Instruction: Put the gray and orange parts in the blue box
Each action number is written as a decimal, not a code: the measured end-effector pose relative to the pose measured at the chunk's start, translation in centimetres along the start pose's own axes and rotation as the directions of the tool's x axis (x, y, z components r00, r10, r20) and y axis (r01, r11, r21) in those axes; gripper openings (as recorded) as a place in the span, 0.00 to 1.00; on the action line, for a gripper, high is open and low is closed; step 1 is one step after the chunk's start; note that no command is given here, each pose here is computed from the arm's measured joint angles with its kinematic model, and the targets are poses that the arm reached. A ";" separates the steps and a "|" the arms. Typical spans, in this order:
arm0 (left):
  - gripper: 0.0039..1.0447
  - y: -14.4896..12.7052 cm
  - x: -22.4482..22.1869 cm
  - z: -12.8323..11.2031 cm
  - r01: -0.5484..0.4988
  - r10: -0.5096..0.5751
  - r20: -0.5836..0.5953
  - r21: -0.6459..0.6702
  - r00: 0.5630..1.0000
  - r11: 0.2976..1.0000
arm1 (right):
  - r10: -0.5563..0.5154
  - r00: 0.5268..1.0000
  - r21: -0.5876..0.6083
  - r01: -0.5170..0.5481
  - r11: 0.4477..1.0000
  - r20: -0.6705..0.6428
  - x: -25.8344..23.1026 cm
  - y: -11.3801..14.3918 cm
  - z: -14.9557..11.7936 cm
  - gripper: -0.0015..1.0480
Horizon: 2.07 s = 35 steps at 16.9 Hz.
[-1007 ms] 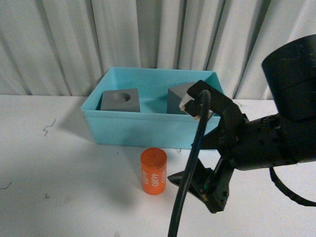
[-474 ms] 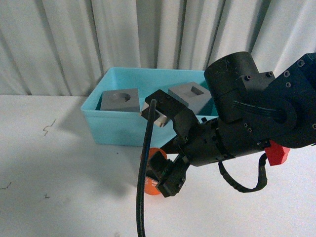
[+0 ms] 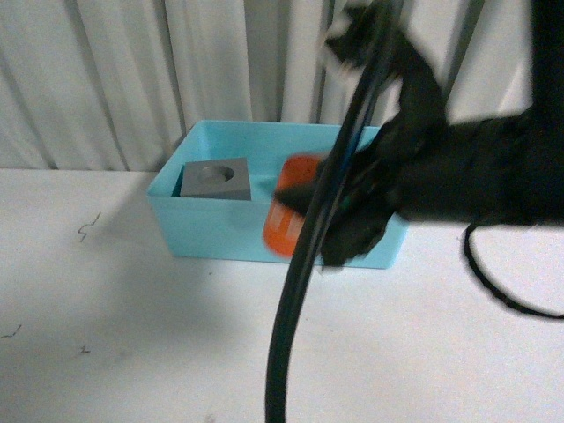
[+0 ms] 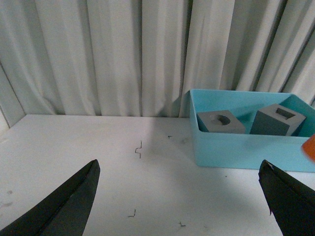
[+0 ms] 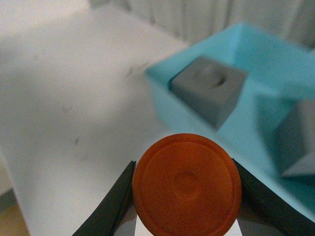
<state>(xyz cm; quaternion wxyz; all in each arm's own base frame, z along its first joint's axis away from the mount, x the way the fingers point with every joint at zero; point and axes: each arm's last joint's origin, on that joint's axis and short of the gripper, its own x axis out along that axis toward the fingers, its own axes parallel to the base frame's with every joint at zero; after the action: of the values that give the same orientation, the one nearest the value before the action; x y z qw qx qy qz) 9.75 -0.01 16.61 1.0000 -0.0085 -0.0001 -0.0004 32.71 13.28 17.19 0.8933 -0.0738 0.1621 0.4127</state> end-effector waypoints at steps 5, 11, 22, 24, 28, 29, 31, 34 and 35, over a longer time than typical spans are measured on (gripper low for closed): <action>0.94 0.0 0.0 0.0 0.000 0.000 0.000 0.000 1.000 1.000 | -0.114 0.988 0.022 0.112 0.993 0.102 -2.9 -0.9 2.7 0.45; 0.94 0.0 0.0 0.0 0.000 0.000 0.000 0.000 1.000 1.000 | -0.328 0.922 0.073 0.320 0.945 0.205 -4.7 -4.1 5.5 0.45; 0.94 0.0 0.0 0.0 0.000 0.000 0.000 0.000 1.000 1.000 | -0.441 0.890 0.268 0.456 0.849 -0.117 18.5 -6.9 1.2 0.45; 0.94 0.0 0.0 0.0 0.000 0.000 0.000 0.000 1.000 1.000 | -0.445 0.887 0.267 0.462 0.846 -0.124 19.0 -6.7 1.2 0.45; 0.94 0.0 0.0 0.0 0.000 0.000 0.000 0.000 1.000 1.000 | -0.445 0.880 0.258 0.474 0.842 -0.165 19.7 -6.1 0.8 0.45; 0.94 0.0 0.0 0.0 0.000 0.000 0.000 0.000 1.000 1.000 | -0.451 0.875 0.255 0.482 0.838 -0.173 19.8 -6.1 0.7 0.45; 0.94 0.0 0.0 0.0 0.000 0.000 0.000 0.000 1.000 1.000 | -0.454 0.869 0.252 0.493 0.833 -0.197 19.9 -6.1 0.2 0.45; 0.94 0.0 0.0 0.0 0.000 0.000 0.000 0.000 1.000 1.000 | -0.460 0.862 0.246 0.503 0.828 -0.215 20.0 -6.1 -0.1 0.46; 0.94 0.0 0.0 0.0 0.000 0.000 0.000 0.000 1.000 1.000 | -0.460 0.862 0.247 0.503 0.828 -0.215 20.0 -6.1 -0.1 0.51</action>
<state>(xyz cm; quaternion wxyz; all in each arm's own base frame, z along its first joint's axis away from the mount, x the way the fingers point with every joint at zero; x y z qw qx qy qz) 9.75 -0.01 16.62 1.0000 -0.0085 -0.0003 -0.0006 49.41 23.56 10.07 0.9549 -0.0085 0.2628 0.1383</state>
